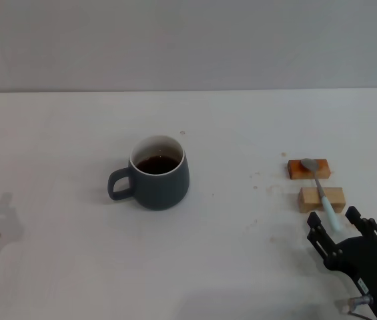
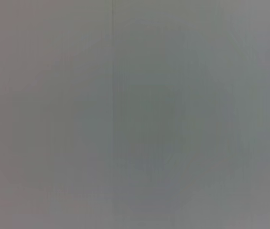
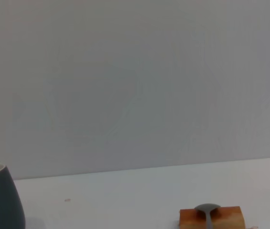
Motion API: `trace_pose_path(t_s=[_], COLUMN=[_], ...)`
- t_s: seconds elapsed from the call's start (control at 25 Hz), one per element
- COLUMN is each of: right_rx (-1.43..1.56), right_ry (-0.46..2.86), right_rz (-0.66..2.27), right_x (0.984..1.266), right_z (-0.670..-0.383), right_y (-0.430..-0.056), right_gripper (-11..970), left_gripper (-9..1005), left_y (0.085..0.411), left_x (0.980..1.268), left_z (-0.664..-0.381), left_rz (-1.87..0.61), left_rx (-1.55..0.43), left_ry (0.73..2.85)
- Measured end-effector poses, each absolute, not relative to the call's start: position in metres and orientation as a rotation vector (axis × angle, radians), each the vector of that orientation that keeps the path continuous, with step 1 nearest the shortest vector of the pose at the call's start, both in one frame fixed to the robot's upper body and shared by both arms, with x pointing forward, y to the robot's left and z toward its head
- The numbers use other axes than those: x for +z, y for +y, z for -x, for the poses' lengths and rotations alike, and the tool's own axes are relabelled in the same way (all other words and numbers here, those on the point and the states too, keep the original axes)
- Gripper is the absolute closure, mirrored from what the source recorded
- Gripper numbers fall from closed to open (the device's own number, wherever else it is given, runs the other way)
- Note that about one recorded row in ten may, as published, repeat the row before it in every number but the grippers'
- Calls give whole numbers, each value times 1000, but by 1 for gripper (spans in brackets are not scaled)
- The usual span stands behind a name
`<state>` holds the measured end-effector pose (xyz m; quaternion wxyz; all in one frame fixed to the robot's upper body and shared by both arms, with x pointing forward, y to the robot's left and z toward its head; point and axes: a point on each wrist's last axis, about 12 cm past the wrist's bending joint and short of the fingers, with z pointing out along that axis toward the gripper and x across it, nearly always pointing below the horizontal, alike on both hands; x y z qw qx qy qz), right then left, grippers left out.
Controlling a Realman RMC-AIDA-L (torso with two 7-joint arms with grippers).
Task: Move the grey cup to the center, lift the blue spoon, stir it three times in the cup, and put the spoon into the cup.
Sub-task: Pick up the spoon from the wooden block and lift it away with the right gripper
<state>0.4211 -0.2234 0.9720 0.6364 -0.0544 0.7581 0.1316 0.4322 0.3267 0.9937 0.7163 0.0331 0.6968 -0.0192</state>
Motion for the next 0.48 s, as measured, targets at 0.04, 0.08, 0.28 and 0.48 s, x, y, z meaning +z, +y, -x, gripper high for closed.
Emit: trace_pose_path(t_s=[0.04, 0.08, 0.28, 0.48], right_rx=[301, 301, 301, 304], right_ry=[1732, 1732, 1733, 1732], right_rz=[125, 124, 125, 127], right_x=[972, 972, 972, 972], right_z=[-421, -421, -421, -421], right_y=[-223, -223, -223, -223], right_gripper=[221, 221, 222, 238], left_gripper=[998, 998, 998, 998], left_y=[327, 326, 326, 326], left_x=[994, 994, 994, 994], left_z=[-432, -432, -432, -432], left_rz=[-73, -73, -72, -73], left_rx=[-43, -43, -44, -44], left_ry=[1542, 1542, 1542, 1542])
